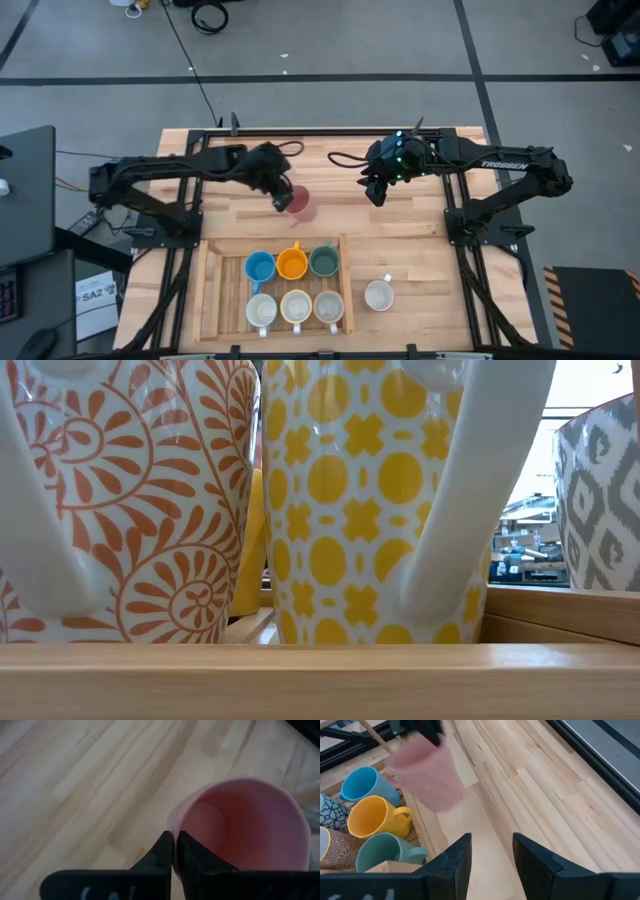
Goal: Place coffee mugs
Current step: Put the pink mug on the shelf
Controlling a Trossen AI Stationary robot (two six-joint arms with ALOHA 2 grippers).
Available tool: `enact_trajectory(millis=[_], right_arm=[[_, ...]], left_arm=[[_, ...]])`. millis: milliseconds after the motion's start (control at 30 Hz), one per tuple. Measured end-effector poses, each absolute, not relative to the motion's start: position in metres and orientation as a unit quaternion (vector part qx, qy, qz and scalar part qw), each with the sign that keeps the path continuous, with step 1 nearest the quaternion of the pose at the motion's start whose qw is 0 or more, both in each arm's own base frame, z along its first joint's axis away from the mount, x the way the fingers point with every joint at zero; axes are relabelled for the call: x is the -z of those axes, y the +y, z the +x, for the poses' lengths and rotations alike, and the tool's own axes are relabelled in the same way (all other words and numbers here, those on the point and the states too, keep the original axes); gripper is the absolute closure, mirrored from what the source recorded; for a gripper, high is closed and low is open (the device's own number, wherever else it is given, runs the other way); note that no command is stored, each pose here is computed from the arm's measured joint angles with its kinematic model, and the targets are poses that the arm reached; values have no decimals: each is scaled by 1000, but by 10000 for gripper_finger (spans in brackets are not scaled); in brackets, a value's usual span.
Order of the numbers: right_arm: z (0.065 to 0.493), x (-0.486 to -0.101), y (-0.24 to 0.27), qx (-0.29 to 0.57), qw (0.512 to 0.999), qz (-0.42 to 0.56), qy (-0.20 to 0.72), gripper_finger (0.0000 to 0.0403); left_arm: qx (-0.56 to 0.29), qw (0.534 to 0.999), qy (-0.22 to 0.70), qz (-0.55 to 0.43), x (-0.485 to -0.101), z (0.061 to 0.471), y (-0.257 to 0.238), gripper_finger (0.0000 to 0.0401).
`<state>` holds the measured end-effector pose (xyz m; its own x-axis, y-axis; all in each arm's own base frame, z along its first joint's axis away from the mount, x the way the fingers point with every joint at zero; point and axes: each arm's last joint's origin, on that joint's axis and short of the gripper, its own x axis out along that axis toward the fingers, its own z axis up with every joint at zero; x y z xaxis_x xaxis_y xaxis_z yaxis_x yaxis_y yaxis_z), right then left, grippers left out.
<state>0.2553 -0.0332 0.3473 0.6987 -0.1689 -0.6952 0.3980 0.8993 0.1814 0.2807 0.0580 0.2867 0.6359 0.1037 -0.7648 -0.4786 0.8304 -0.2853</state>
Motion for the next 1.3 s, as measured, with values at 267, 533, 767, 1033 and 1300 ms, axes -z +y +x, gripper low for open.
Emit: enact_trajectory(millis=[267, 533, 767, 1033, 1300], right_arm=[[256, -348, -33, 156, 908, 161, 353, 254], [255, -347, -33, 156, 908, 161, 354, 254], [256, -347, -33, 154, 908, 162, 354, 254], [256, -347, -32, 152, 908, 162, 355, 254], [256, -347, -32, 151, 908, 162, 355, 254]], left_arm=[[-199, 825, 429, -308, -318, 215, 32, 384], [-257, 755, 511, -322, -320, 171, 6, 384], [-284, 716, 549, -324, -317, 158, -15, 384], [-311, 695, 561, -326, -312, 154, -39, 384], [-324, 675, 587, -307, -301, 160, -65, 384]])
